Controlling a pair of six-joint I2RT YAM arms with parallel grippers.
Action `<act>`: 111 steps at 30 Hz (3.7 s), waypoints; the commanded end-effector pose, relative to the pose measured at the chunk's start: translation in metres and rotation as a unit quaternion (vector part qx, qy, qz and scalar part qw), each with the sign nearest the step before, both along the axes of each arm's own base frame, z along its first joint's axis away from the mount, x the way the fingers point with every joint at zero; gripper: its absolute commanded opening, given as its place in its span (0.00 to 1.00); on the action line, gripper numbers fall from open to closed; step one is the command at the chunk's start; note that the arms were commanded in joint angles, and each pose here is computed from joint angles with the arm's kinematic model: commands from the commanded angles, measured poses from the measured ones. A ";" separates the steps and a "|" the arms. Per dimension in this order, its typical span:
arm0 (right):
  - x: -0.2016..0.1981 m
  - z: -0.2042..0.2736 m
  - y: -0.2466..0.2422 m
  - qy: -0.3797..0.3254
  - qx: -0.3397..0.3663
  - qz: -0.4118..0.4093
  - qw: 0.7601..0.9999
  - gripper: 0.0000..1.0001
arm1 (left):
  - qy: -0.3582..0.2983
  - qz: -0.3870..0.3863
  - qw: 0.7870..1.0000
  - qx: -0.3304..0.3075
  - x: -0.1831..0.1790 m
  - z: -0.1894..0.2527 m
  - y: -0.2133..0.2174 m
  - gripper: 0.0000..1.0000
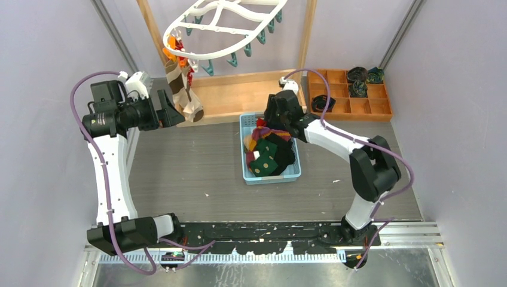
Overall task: Remove the socks clipped to the hanger
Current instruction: Adjust the sock in the bin, then remove the sock from the hanger.
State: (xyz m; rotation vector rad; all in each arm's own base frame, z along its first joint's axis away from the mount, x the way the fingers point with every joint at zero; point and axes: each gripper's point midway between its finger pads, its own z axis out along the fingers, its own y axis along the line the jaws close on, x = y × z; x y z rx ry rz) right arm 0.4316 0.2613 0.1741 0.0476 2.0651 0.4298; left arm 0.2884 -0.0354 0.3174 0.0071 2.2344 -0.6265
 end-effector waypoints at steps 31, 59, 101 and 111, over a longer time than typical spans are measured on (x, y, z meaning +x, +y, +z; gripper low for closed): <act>0.000 0.070 0.018 -0.075 0.079 0.032 0.994 0.71 | 0.004 -0.012 1.000 -0.027 0.022 -0.006 0.001 0.99; -0.002 0.134 0.266 -0.336 0.082 0.182 0.920 0.74 | 0.056 0.003 0.990 -0.129 0.010 0.008 0.021 1.00; -0.252 0.280 0.133 -0.097 0.499 0.478 0.716 0.01 | -0.047 -0.253 0.933 -0.252 -0.046 0.104 -0.128 0.77; -0.254 0.276 0.135 -0.068 0.464 0.481 0.741 0.01 | -0.061 -0.295 0.913 -0.274 -0.056 0.127 -0.153 0.70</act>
